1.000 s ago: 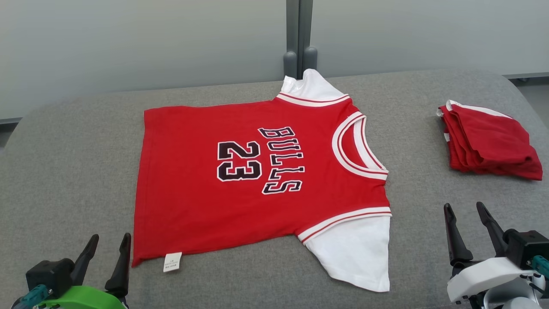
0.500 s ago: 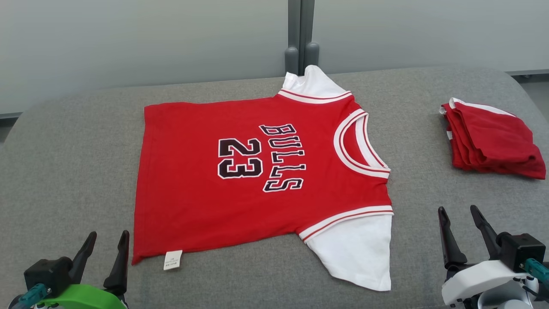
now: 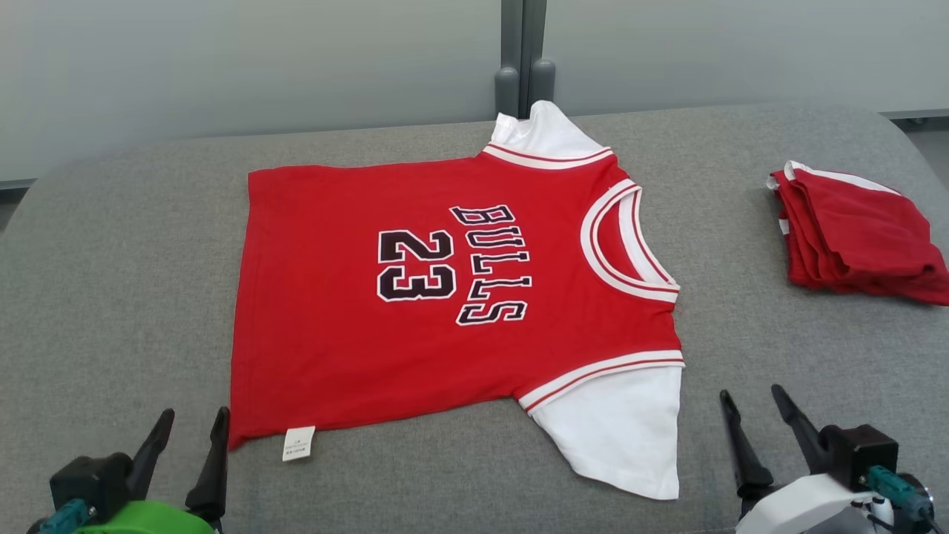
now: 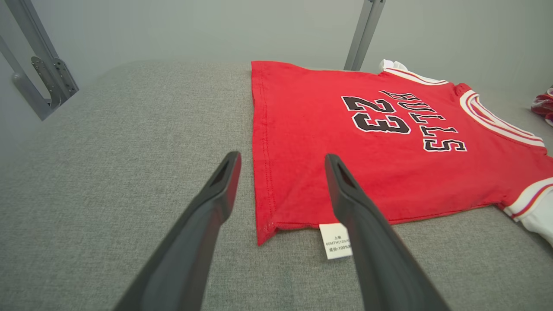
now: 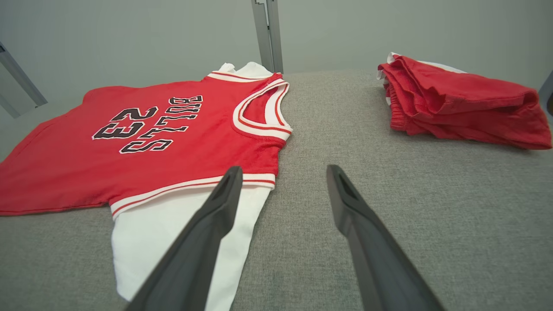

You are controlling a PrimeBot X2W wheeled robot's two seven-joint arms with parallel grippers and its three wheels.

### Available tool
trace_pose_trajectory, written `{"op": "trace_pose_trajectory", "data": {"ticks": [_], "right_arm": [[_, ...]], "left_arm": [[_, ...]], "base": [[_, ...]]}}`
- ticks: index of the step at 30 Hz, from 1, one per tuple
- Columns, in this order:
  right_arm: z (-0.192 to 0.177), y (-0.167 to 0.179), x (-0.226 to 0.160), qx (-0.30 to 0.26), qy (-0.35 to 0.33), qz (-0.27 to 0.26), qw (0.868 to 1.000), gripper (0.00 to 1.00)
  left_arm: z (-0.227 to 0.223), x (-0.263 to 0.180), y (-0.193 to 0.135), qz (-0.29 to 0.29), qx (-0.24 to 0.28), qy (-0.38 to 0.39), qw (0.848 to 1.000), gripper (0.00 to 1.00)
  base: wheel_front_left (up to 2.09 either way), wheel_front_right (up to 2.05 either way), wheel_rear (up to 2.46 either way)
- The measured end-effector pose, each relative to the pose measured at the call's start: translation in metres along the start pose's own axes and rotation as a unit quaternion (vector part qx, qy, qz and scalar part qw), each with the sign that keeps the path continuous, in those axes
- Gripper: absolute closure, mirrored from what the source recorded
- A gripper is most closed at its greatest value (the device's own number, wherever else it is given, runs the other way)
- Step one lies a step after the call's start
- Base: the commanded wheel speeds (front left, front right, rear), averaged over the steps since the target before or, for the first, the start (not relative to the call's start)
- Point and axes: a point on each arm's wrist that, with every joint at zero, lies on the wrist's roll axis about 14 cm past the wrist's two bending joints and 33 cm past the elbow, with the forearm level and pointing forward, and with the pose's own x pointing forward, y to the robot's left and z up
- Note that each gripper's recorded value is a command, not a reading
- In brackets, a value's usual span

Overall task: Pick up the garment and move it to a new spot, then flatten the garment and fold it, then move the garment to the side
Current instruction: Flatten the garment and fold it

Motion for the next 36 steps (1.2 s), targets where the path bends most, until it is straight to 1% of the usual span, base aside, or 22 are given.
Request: {"op": "trace_pose_trajectory", "data": {"ticks": [1,4,5,11,17,19,21,24,25,26,27,28,33,34,36], "right_arm": [[-0.012,0.007,-0.003,0.004,0.022,0.012,1.0,0.0],[-0.027,0.019,-0.006,0.015,0.052,0.031,0.998,0.0],[-0.027,0.019,-0.006,0.015,0.052,0.031,0.998,0.0],[-0.05,0.027,-0.011,0.025,0.101,0.046,0.994,0.0],[-0.077,0.036,-0.018,0.033,0.161,0.064,0.984,0.0],[-0.086,0.039,-0.02,0.033,0.18,0.072,0.98,0.02],[-0.091,0.043,-0.02,0.036,0.192,0.078,0.978,0.12],[-0.095,0.048,-0.017,0.042,0.203,0.082,0.975,0.19],[-0.097,0.049,-0.016,0.044,0.207,0.086,0.974,0.25],[-0.098,0.05,-0.015,0.047,0.21,0.087,0.973,0.37],[-0.099,0.051,-0.014,0.048,0.211,0.088,0.972,0.47],[-0.101,0.052,-0.014,0.048,0.217,0.09,0.971,0.51],[-0.107,0.055,-0.012,0.052,0.233,0.101,0.966,0.53],[-0.107,0.056,-0.012,0.054,0.235,0.102,0.965,0.58],[-0.108,0.057,-0.012,0.055,0.237,0.105,0.964,0.61]], "left_arm": [[-0.009,-0.004,0.001,0.002,-0.003,0.013,1.0,0.0],[-0.026,-0.011,-0.005,-0.003,-0.01,0.037,0.999,0.0],[-0.026,-0.011,-0.005,-0.003,-0.01,0.037,0.999,0.0],[-0.048,-0.016,-0.022,-0.022,-0.023,0.067,0.997,0.0],[-0.06,-0.015,-0.026,-0.029,-0.016,0.086,0.996,0.0],[-0.061,-0.014,-0.026,-0.029,-0.012,0.089,0.995,0.0],[-0.062,-0.011,-0.025,-0.03,-0.012,0.09,0.995,0.0],[-0.058,-0.001,-0.025,-0.032,-0.009,0.084,0.996,0.0],[-0.057,0.001,-0.025,-0.033,-0.008,0.082,0.996,0.0],[-0.056,0.002,-0.025,-0.033,-0.008,0.082,0.996,0.0],[-0.057,0.004,-0.025,-0.033,-0.007,0.083,0.996,0.0],[-0.056,0.005,-0.024,-0.033,-0.007,0.082,0.996,0.0],[-0.055,0.01,-0.021,-0.031,0.001,0.081,0.996,0.0],[-0.055,0.011,-0.02,-0.031,0.002,0.082,0.996,0.0],[-0.059,0.011,-0.016,-0.027,0.007,0.095,0.995,0.0]], "base": [[0.0,0.0,0.0],[0.0,0.0,0.0],[0.0,0.0,0.0],[0.0,0.0,0.0],[0.0,0.0,0.0],[0.0,0.0,0.0],[0.0,0.0,0.0],[0.0,0.0,0.0],[0.0,0.0,0.0],[0.0,0.0,0.0],[0.0,0.0,0.0],[0.0,0.0,0.0],[0.0,0.0,0.0],[0.0,0.0,0.0],[0.0,0.0,0.0]]}}
